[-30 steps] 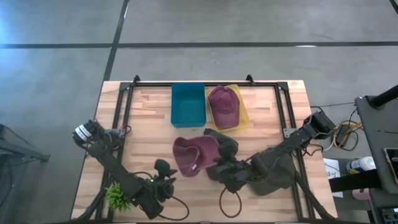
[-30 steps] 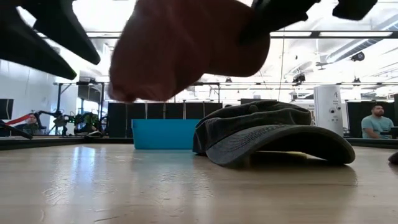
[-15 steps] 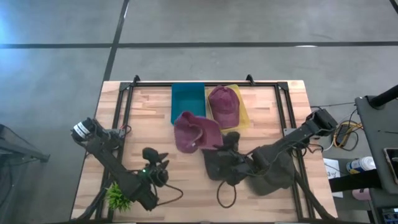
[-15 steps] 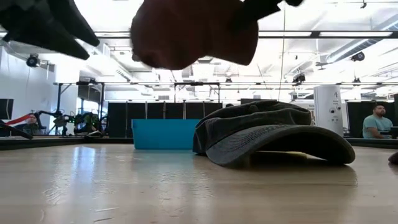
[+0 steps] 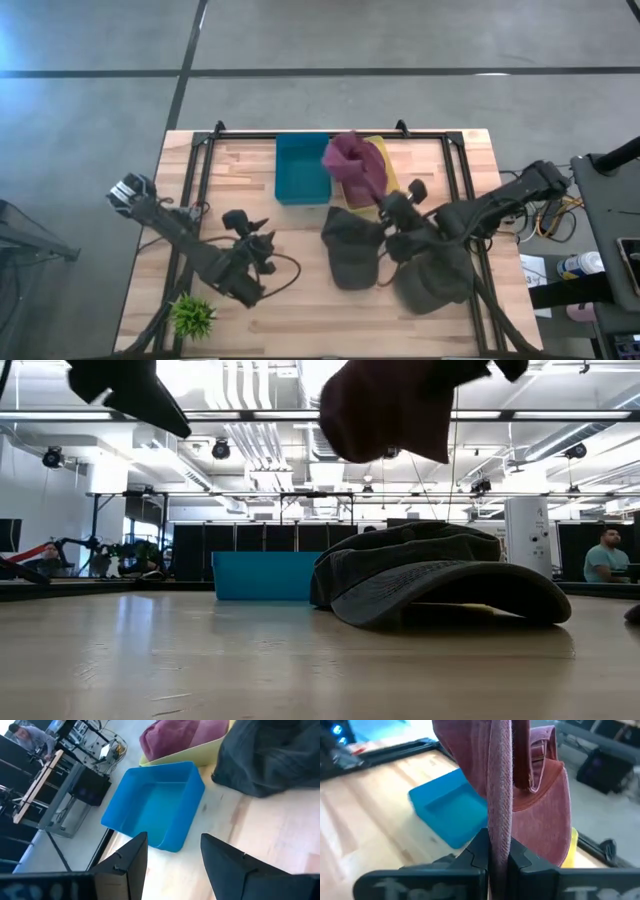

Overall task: Pick & Place hat
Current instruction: Put the red cap into the yellow bin

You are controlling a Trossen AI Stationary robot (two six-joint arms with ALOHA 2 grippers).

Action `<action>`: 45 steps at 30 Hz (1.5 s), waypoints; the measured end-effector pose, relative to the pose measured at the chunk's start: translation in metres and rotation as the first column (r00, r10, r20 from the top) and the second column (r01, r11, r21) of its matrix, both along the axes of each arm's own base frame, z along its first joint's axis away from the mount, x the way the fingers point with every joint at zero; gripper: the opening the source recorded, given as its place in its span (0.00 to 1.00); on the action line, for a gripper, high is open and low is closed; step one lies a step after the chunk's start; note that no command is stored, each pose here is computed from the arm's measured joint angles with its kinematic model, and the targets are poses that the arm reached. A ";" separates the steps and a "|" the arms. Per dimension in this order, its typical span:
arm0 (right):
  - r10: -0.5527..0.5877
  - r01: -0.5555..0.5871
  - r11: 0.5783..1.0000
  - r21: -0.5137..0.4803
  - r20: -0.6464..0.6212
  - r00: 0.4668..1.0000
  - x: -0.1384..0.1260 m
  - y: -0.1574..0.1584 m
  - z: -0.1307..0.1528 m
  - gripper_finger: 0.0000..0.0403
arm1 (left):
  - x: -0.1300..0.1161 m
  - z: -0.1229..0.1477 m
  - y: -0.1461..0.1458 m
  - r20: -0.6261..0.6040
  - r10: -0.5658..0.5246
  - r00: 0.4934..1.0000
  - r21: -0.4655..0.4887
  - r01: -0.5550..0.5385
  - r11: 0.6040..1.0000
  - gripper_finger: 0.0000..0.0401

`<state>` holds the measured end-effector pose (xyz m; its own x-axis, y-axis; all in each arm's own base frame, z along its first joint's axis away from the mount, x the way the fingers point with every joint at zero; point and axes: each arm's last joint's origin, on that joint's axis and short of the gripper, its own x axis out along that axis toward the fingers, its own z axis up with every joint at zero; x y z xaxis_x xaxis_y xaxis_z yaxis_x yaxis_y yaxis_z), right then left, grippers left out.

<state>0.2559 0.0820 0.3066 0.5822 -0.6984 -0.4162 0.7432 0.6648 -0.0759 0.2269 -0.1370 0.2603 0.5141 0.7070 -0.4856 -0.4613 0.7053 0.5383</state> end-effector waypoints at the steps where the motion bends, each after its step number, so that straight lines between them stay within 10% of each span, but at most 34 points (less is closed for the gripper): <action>1: -0.018 0.018 1.000 0.013 0.016 1.000 -0.005 -0.005 -0.001 0.03 | 0.001 0.000 0.002 -0.009 0.001 1.000 0.006 -0.001 1.000 0.44; 11: -0.064 -0.014 0.974 0.228 0.331 0.942 -0.032 -0.047 -0.044 0.03 | 0.011 0.001 0.008 0.017 0.004 1.000 0.036 -0.004 0.999 0.44; 21: -0.199 -0.127 0.913 0.387 0.696 0.689 -0.051 -0.083 -0.095 0.03 | 0.011 0.001 0.008 0.025 0.004 1.000 0.029 -0.005 1.000 0.44; 31: -0.331 -0.241 0.819 0.521 0.772 0.543 -0.061 -0.095 -0.137 0.03 | 0.012 0.001 0.009 -0.014 -0.018 1.000 0.057 0.018 0.998 0.44; 37: -0.547 -0.259 0.687 0.679 0.718 0.430 -0.052 -0.102 -0.152 0.03 | 0.014 0.001 0.011 -0.012 -0.007 1.000 0.052 0.008 0.999 0.44; 45: -0.476 -0.420 0.699 0.579 0.815 0.330 -0.036 -0.101 -0.141 0.03 | 0.015 0.000 0.012 -0.028 -0.004 1.000 0.013 0.004 1.000 0.44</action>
<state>0.2199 -0.0188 0.1652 0.8376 -0.5433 0.0575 0.0305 0.1515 0.9880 0.2421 -0.1249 0.2604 0.5034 0.7115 -0.4902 -0.4435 0.6997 0.5601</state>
